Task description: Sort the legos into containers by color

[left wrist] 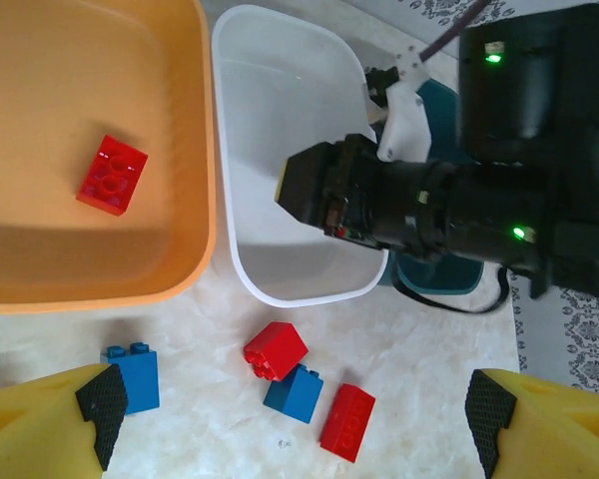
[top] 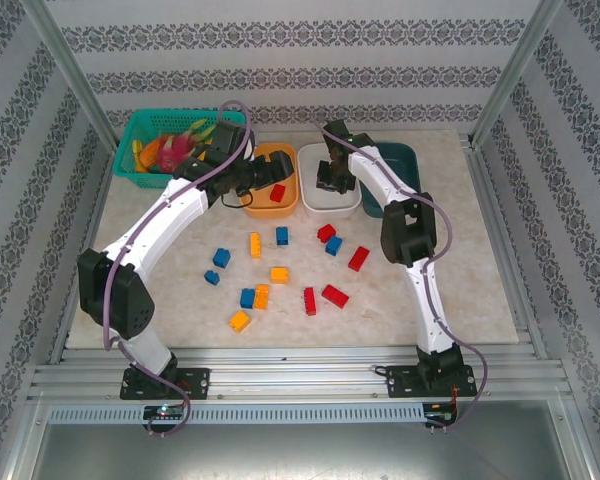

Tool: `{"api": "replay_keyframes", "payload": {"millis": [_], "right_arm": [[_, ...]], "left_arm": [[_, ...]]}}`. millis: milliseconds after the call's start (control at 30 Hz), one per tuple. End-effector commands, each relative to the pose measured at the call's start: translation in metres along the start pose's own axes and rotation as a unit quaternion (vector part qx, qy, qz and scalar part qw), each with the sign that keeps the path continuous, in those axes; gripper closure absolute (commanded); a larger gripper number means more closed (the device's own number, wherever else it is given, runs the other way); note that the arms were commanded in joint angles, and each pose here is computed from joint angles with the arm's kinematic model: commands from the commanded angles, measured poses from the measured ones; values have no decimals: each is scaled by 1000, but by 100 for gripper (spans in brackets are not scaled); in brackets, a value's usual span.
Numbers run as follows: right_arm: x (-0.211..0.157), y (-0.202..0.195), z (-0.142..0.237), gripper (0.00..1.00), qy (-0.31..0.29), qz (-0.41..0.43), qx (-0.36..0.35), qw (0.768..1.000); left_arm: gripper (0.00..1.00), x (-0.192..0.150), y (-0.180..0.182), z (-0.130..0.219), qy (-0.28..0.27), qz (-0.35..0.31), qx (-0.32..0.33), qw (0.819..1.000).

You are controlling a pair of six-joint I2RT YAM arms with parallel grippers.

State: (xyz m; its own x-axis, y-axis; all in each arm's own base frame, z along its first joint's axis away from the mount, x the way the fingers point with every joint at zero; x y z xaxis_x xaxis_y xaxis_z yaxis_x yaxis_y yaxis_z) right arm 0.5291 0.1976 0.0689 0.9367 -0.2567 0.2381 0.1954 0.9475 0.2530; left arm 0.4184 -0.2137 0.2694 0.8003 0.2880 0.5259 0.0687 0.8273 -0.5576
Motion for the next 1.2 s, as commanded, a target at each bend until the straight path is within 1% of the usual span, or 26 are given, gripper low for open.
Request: {"api": "replay_keyframes", "payload": {"millis": [0,67,133,300,400,533,600,700,800,1000,1167], "right_arm": [[-7,-5,-5,62,35,5,-3,999],[-6,-5,-5,61,38,3,0,999],[-1,-2,3,54,30,4,8,1000],[10,11,42,40,-1,10,31,999],[16,20,79,38,-28,18,48,998],[20,32,138,41,-79,35,75,993],[14,37,166,42,-100,50,83,990],[-6,44,193,41,-115,72,86,987],[-39,53,206,41,-114,97,89,985],[-113,61,202,39,-89,124,85,985],[-154,52,195,38,-78,114,83,987]], "left_arm": [[10,3,-3,2,-2,-3,-7,1000],[10,0,-1,4,-1,-1,-6,1000],[10,-2,1,7,-2,-3,-3,1000],[10,-8,2,16,0,-1,-3,1000],[11,-12,4,24,0,-2,-1,1000],[11,-21,9,39,4,2,10,1000],[11,-29,13,49,5,1,14,1000],[11,-42,22,64,10,4,29,1000],[11,-58,32,79,13,7,37,999],[12,-92,52,106,21,14,53,998],[12,-122,66,116,46,10,56,997]]}}
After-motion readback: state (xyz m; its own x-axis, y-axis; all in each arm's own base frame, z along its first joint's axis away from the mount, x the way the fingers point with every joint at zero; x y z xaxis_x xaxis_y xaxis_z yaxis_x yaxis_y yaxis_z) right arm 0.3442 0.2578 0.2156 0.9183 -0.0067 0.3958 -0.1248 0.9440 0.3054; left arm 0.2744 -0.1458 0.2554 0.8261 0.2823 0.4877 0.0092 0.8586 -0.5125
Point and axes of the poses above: each hand's point on the last joint's axis, 136 mm out from that joint toward the fingers, its own z axis back along the fingers, its own y axis along the line the jaws close on, x = y × z, the point moved 2 cm from there along z, back along the fingers, and after that the axes turned 4 degrees about -z, right-handed, at the moved point
